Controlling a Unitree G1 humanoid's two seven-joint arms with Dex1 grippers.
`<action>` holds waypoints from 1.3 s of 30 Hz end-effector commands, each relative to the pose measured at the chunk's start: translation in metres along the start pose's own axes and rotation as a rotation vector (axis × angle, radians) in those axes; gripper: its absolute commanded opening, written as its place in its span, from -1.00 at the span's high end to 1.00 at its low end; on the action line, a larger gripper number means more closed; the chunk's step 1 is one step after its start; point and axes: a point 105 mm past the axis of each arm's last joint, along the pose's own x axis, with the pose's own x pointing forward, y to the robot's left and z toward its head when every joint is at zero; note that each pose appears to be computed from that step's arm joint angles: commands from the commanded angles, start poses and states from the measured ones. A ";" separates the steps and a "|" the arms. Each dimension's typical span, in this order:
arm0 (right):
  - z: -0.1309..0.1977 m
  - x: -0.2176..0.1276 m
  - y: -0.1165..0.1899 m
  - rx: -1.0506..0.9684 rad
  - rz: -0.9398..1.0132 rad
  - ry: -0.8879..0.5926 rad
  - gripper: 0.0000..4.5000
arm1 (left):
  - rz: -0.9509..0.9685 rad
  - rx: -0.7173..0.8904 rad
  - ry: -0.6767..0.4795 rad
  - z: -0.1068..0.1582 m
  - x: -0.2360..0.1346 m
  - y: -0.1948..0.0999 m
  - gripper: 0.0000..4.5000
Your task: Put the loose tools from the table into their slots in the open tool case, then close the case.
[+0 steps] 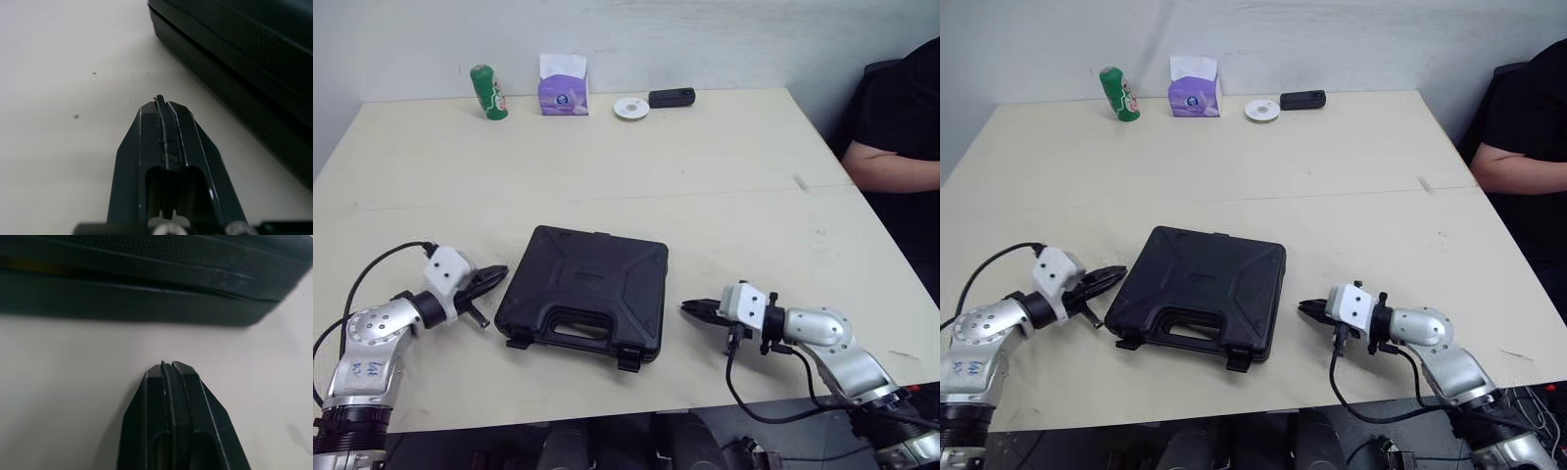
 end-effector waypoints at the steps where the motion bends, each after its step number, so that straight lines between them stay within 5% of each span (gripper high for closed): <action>1: 0.007 0.005 -0.005 -0.021 -0.005 -0.011 0.95 | -0.102 0.061 -0.015 0.010 0.005 -0.019 0.99; 10: 0.003 0.004 -0.030 -0.047 0.052 0.049 0.95 | -0.287 0.097 -0.016 0.007 0.001 -0.076 0.99; 22: -0.020 0.000 -0.083 -0.023 -0.105 0.125 0.95 | -0.280 0.007 -0.050 0.012 -0.003 -0.121 0.99; 30: -0.021 -0.047 -0.108 0.000 -0.256 0.149 0.95 | -0.179 -0.068 -0.039 0.009 -0.037 -0.080 0.99; 39: -0.027 -0.091 -0.045 0.246 -0.024 0.233 0.95 | -0.099 -0.175 -0.121 0.038 -0.012 -0.010 0.99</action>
